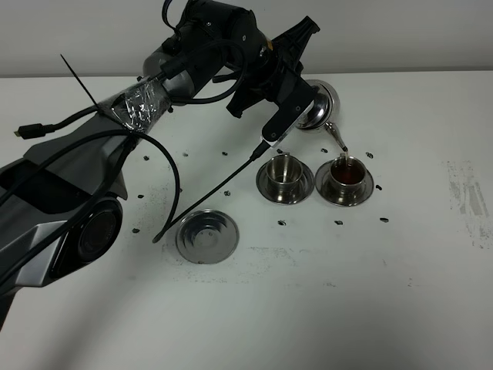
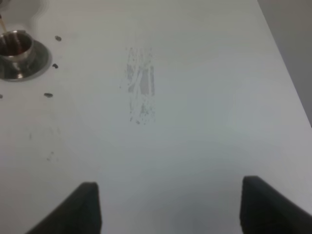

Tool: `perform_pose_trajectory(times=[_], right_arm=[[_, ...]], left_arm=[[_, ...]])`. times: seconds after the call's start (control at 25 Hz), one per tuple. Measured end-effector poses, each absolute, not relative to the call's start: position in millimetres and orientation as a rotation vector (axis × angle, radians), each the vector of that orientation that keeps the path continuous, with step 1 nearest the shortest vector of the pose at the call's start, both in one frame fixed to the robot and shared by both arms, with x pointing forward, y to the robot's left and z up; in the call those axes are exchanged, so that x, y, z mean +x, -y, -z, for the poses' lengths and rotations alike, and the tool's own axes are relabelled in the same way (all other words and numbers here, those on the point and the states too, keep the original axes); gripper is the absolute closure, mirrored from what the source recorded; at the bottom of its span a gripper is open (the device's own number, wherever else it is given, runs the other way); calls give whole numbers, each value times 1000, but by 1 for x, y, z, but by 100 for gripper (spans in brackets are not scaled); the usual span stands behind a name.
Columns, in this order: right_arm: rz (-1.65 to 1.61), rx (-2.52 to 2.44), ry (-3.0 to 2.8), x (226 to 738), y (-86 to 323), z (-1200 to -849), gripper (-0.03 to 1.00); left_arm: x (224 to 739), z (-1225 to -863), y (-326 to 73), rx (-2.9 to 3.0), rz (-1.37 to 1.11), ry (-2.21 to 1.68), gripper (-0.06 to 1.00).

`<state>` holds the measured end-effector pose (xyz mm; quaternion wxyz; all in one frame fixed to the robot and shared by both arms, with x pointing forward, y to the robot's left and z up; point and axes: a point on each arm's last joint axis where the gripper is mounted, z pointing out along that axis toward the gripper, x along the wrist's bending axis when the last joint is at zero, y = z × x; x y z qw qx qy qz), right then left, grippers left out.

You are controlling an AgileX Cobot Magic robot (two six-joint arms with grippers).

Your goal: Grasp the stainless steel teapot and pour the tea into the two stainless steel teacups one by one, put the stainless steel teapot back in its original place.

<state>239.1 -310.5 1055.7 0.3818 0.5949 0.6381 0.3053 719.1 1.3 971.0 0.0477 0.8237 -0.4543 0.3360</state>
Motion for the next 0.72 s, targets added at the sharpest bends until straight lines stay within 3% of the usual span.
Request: perform_pose_trajectory(times=[0.72], right_arm=[[-779,1518,-1628,239,310,-1056,38]], left_arm=[[719,-971,-1,2508,-1036,1383,76]])
